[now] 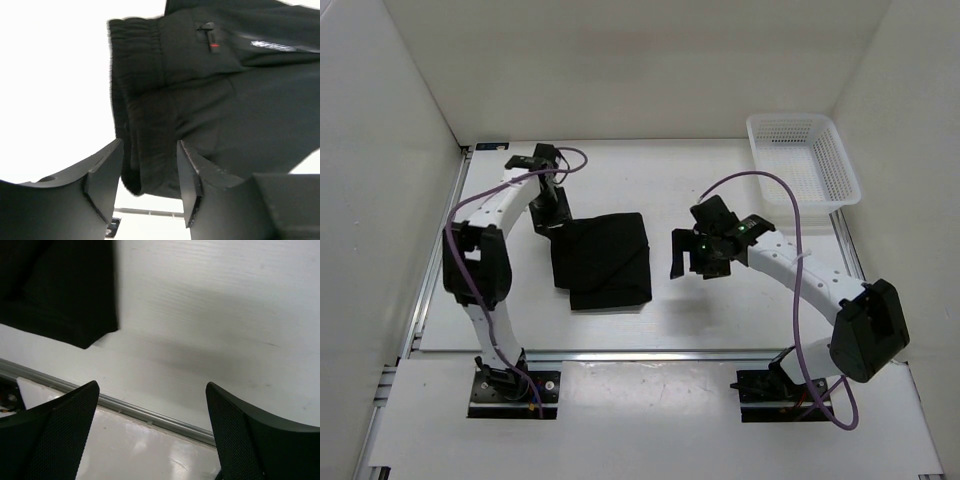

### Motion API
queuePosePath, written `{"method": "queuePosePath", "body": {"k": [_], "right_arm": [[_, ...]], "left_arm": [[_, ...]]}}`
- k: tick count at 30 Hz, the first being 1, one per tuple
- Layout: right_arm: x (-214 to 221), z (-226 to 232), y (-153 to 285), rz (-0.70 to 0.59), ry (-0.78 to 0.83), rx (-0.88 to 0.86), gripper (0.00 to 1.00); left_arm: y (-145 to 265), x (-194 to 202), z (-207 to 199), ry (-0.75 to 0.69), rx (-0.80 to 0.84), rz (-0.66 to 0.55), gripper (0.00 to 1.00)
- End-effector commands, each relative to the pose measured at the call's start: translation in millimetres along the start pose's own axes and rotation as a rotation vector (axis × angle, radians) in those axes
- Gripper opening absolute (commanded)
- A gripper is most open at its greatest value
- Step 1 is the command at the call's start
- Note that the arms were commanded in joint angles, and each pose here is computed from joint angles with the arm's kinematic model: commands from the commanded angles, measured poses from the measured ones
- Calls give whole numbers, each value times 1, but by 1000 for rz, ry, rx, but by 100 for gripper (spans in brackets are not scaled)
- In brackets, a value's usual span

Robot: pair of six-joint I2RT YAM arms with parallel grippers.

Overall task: Fold and stack the shorts
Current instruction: Fold the shorts

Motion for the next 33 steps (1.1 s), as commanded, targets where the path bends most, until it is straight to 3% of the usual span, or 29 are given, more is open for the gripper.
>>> {"method": "queuePosePath", "body": {"k": [1,4,9,11,16,17,18,20,21,22,33], "right_arm": [[-11,21,-9,-24,18,-138,91],[-14,37,-31,22,34,-196,93],[-35,58,-72,53,44,-282,93],[-40,65,-90,86,48,-289,90],[-40,66,-114,122,46,-261,77],[-38,62,-121,134,42,-242,73],[-40,63,-123,134,33,-242,53],[-41,63,-128,134,33,-242,26],[-42,62,-129,130,33,-230,5],[-42,54,-131,128,0,-195,0],[-15,-17,-98,48,-196,10,0]], "left_arm": [[83,-18,8,45,101,-205,58],[87,9,10,60,184,-163,52],[44,71,-3,51,283,-7,25],[16,90,3,56,253,61,22],[-21,87,18,69,106,40,14],[-24,82,20,59,81,22,14],[-32,85,22,58,59,45,12],[-37,75,27,68,42,41,11],[-42,77,28,56,29,55,11],[-40,70,28,68,38,43,11],[-19,44,-37,-51,164,36,11]]}}
Point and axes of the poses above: each gripper's point midway between its finger pads, its own y axis back along the fingers, its own z axis along the line the jaws close on, x = y × z, the point moved 2 cm from there along y, back along the fingers, and after that the axes turned 12 degrees about y, right-handed, at the moved point
